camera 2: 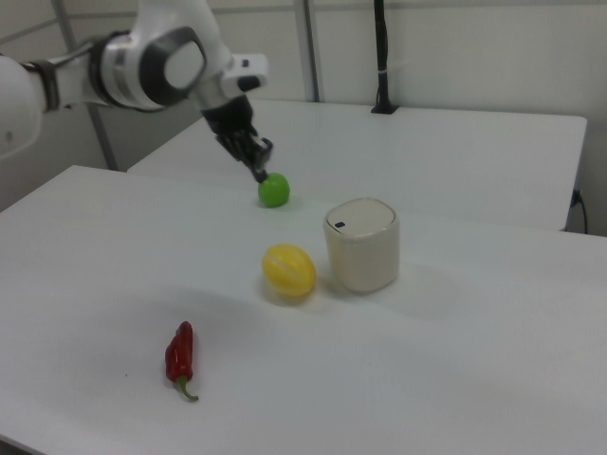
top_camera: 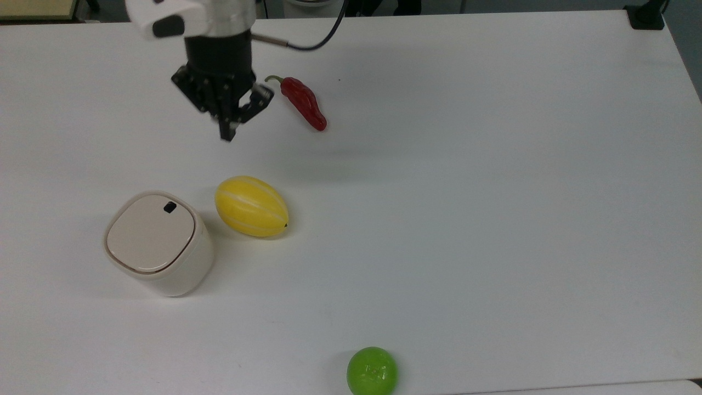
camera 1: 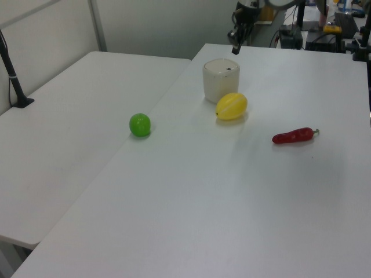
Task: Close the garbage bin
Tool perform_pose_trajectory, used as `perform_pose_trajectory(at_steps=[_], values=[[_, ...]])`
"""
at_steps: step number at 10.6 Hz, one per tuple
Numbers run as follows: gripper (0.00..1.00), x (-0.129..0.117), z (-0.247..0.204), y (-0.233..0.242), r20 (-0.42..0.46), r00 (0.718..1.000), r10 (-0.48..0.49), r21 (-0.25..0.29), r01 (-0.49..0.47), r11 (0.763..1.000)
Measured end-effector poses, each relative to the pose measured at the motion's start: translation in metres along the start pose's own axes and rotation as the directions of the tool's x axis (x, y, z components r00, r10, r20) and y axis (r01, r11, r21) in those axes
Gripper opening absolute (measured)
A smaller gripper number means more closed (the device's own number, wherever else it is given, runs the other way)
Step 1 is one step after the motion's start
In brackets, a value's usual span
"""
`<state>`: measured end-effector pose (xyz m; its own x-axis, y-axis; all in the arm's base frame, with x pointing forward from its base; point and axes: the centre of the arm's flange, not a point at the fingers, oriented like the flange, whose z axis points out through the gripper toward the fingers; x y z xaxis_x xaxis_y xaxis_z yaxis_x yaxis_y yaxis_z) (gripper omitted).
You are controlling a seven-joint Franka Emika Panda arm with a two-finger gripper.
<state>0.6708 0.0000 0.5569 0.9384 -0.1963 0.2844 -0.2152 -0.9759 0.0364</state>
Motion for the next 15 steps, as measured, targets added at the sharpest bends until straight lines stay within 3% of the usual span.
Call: perform_pose_trajectory(at_steps=[3, 5, 7, 9, 11, 15], values=[[0.01, -0.034, -0.028, -0.031, 0.137, 0.986, -0.096, -0.012, 0.098, 0.995], [0.01, -0.051, -0.037, -0.047, 0.199, 0.956, -0.217, 0.006, 0.220, 0.975], [0.02, -0.067, -0.062, -0.040, 0.219, 0.931, -0.293, 0.040, 0.291, 0.956], [0.04, -0.083, -0.088, -0.024, 0.204, 0.930, -0.304, 0.045, 0.302, 0.952], [0.25, -0.092, -0.094, -0.014, 0.215, 0.930, -0.297, 0.045, 0.295, 0.955], [0.84, -0.096, -0.090, -0.012, 0.252, 0.922, -0.295, 0.045, 0.294, 0.955]])
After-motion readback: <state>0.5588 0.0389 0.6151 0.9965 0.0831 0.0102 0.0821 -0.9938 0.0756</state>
